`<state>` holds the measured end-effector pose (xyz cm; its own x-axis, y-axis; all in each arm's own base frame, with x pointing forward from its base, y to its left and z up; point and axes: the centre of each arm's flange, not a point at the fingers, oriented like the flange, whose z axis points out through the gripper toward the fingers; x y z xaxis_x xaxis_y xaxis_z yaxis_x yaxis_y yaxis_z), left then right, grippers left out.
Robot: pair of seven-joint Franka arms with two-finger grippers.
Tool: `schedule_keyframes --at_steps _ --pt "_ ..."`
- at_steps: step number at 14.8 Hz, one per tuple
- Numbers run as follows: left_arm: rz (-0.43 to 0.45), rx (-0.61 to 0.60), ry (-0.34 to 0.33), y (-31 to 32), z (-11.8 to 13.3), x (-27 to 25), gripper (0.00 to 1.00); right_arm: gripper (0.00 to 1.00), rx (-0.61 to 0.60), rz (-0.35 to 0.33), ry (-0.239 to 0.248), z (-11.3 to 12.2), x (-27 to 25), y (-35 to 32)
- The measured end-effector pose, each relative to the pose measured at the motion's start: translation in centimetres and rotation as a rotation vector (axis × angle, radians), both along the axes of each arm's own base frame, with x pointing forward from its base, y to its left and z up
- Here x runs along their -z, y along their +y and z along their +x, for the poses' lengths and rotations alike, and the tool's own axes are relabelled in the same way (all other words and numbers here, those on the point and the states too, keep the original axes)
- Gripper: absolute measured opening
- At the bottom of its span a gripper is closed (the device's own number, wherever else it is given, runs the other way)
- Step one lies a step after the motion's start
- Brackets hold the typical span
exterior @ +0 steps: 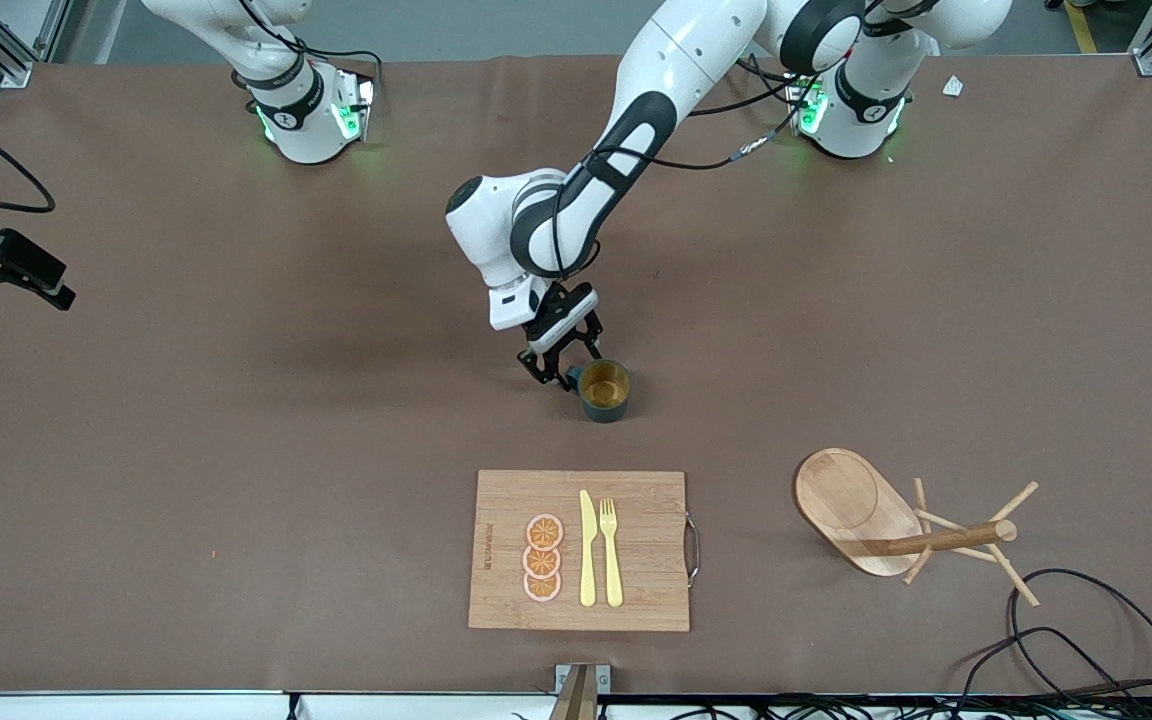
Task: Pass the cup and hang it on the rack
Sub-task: 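Close the left gripper on the teal mug handle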
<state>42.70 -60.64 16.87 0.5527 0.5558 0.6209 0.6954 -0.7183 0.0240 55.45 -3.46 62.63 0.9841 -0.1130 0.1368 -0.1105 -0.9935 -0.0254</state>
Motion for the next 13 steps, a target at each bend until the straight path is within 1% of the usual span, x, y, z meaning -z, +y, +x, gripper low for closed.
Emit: schedule_keyframes --at_steps 1,2,3,4,6,9,10,11,12,13 --pt "-0.001 -0.001 0.0 0.0 -0.1 0.0 0.69 1.0 -0.002 0.0 -0.002 0.0 -0.1 0.1" --pt "-0.002 -0.002 0.001 0.0 -0.1 0.0 0.69 1.0 -0.005 -0.001 -0.003 0.0 -0.1 0.2" --pt "-0.002 -0.003 0.002 0.0 -0.1 0.0 0.63 1.0 -0.008 -0.001 -0.004 0.0 -0.2 0.3" --pt "-0.003 -0.004 0.003 0.0 -0.1 0.0 0.63 1.0 -0.011 -0.001 -0.003 0.0 -0.3 0.4" --pt "-0.001 -0.005 0.004 0.0 -0.1 0.1 0.56 1.0 -0.015 0.0 0.011 -0.3 -0.8 0.6" --pt "0.004 -0.007 0.006 0.1 -0.1 0.4 0.53 1.0 -0.012 0.001 0.016 -0.7 -2.1 0.4" --pt "0.006 -0.007 0.007 0.1 -0.1 0.5 0.53 1.0 -0.009 0.002 0.026 -0.9 -2.1 0.1" --pt "0.007 -0.007 0.007 0.2 -0.2 0.6 0.48 1.0 -0.009 0.004 0.045 -1.1 -2.0 -0.1" --pt "0.009 -0.007 0.008 0.2 -0.2 0.7 0.48 1.0 -0.007 0.006 0.06 -1.2 -1.8 -0.2" --pt "0.009 -0.007 0.008 0.2 -0.1 0.8 0.43 1.0 -0.006 0.006 0.066 -1.3 -1.8 -0.3"
